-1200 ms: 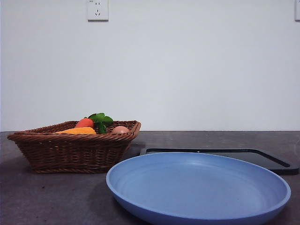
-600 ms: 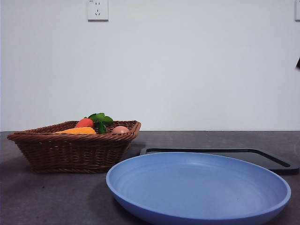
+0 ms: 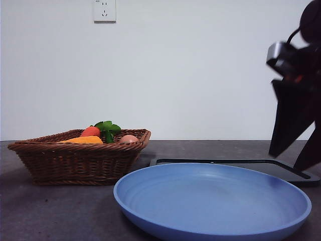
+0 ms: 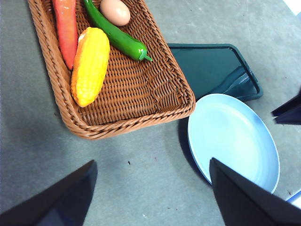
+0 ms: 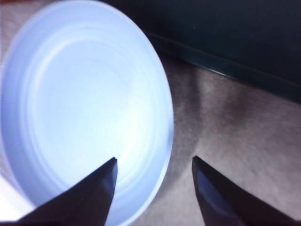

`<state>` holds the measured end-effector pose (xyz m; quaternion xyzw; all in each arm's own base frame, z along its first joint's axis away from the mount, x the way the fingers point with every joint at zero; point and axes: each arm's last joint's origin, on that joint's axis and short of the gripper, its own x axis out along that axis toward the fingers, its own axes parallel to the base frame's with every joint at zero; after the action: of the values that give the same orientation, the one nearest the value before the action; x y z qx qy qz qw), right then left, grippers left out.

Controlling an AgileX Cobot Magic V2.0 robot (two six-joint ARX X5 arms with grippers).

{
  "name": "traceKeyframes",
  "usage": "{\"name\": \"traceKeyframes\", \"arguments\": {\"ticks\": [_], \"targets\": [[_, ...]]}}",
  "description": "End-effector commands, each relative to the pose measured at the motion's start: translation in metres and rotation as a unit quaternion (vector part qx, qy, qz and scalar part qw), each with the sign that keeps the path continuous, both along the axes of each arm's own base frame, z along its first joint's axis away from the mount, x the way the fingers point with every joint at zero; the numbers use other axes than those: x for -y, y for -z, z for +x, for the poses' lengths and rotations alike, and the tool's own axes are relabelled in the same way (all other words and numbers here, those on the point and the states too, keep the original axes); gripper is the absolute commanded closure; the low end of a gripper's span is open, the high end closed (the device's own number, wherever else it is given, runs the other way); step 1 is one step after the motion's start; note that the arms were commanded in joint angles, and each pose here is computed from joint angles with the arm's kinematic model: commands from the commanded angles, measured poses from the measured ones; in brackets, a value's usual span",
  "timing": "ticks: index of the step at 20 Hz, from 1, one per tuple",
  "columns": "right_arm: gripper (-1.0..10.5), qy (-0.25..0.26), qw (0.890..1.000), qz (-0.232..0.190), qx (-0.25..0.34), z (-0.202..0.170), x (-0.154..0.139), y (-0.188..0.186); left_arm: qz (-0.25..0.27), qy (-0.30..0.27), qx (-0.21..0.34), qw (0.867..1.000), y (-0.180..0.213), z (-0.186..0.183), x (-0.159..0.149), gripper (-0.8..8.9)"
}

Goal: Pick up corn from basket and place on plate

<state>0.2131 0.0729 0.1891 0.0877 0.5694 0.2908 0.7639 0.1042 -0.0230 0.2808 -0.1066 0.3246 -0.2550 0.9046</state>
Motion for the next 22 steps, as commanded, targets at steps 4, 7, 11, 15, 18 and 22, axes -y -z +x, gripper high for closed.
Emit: {"name": "traceKeyframes", "arguments": {"ticks": [4,7,11,15,18,22], "targets": [[7.3,-0.012,1.000,-0.004,-0.022,0.014,-0.013,0.019,-0.003,0.002,0.009,1.000,-0.005,0.001,0.000,4.23],[7.7,-0.017,0.999,-0.006,-0.029,0.017,-0.016,0.026,-0.003,0.002,0.009,1.000,-0.005,0.001,0.000,4.23],[8.8,-0.020,0.999,-0.007,-0.033,0.019,-0.018,0.031,-0.003,0.002,0.008,1.000,-0.005,0.001,0.000,4.23],[9.5,-0.020,0.999,-0.008,-0.034,0.019,-0.018,0.031,0.000,0.005,0.006,1.000,-0.004,0.005,0.001,4.23],[9.5,-0.015,0.999,-0.007,-0.038,0.018,-0.018,0.029,0.007,0.014,0.001,1.000,-0.002,0.011,0.002,4.24],[9.5,-0.014,1.000,0.001,-0.018,0.012,-0.016,0.007,0.024,0.018,-0.004,1.000,0.000,0.027,0.008,4.24]]}}
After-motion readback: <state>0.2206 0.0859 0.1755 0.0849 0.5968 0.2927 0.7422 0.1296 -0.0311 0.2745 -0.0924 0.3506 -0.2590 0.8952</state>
